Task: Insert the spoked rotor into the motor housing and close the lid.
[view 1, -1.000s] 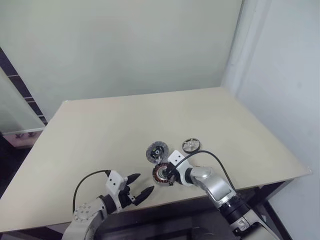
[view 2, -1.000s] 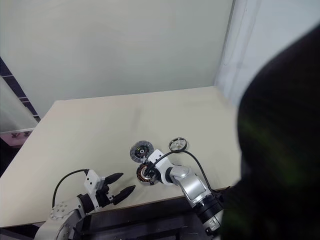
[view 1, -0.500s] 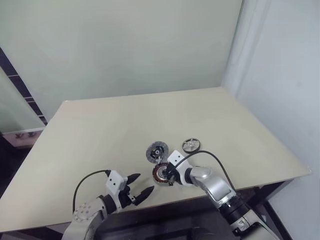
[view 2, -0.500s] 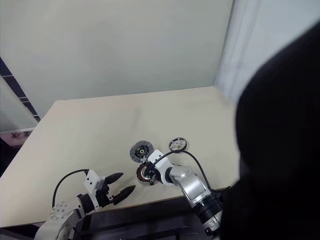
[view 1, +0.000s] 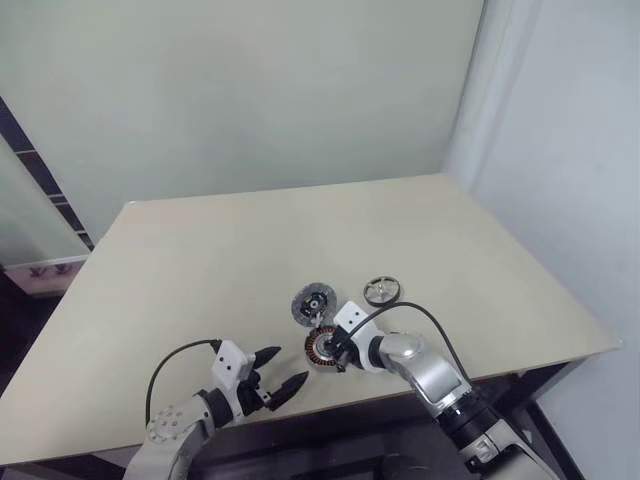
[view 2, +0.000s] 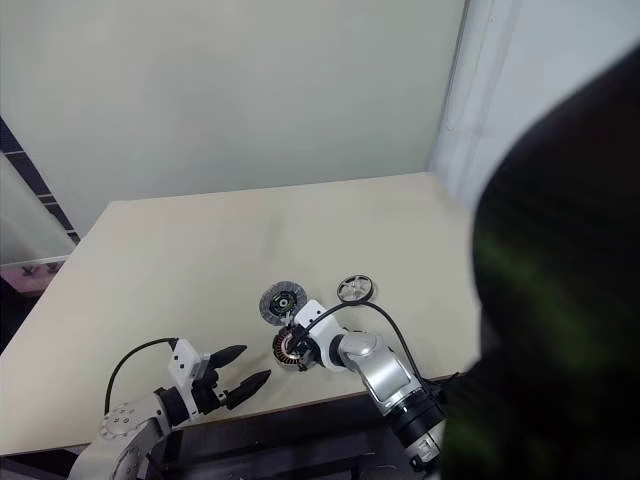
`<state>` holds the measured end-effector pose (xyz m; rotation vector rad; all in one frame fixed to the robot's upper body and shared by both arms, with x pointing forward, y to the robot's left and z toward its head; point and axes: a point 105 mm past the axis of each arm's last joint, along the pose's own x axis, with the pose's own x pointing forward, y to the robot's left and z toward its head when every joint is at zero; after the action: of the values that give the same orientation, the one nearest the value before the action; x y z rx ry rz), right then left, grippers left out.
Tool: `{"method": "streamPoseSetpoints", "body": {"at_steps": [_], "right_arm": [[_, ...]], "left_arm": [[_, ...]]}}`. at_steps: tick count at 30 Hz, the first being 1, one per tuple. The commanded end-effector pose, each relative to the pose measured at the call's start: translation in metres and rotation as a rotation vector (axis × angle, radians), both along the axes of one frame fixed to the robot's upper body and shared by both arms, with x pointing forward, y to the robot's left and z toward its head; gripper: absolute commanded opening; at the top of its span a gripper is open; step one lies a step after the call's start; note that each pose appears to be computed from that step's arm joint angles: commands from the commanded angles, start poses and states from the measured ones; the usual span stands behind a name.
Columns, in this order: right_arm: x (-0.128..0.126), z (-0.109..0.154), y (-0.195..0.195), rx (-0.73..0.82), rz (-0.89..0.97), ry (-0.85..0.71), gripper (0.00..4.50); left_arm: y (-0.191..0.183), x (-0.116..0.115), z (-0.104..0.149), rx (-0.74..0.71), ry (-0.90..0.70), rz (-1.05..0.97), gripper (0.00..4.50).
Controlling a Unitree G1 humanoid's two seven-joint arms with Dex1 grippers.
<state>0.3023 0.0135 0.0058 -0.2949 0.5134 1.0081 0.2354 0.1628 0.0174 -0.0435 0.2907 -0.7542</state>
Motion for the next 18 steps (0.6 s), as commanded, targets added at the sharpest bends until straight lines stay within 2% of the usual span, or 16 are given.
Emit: {"method": "streamPoseSetpoints", "body": {"at_steps": [1,7,8,9,10,12,18], "right_arm": [[0.000,0.004,0.002,0.006,0.009,-0.011,2.15],[0.002,0.015,0.005,0.059,-0.002,-0.009,4.24],[0.001,0.017,0.005,0.068,0.001,-0.008,4.49],[0.002,0.020,0.006,0.082,-0.003,-0.008,4.49],[0.002,0.023,0.006,0.092,-0.004,-0.008,4.41],[0.002,0.028,0.007,0.117,-0.006,-0.008,3.94],[0.003,0.033,0.009,0.131,-0.010,-0.023,1.81]], "left_arm": [[-0.002,0.005,0.011,0.013,-0.052,-0.016,4.50],[-0.002,0.005,0.010,0.016,-0.051,-0.017,4.50],[-0.002,0.005,0.010,0.017,-0.051,-0.017,4.50],[-0.002,0.005,0.010,0.017,-0.051,-0.017,4.50],[-0.001,0.005,0.010,0.017,-0.051,-0.017,4.50],[-0.001,0.006,0.010,0.017,-0.052,-0.018,4.50],[-0.001,0.007,0.010,0.018,-0.054,-0.020,4.50]]}}
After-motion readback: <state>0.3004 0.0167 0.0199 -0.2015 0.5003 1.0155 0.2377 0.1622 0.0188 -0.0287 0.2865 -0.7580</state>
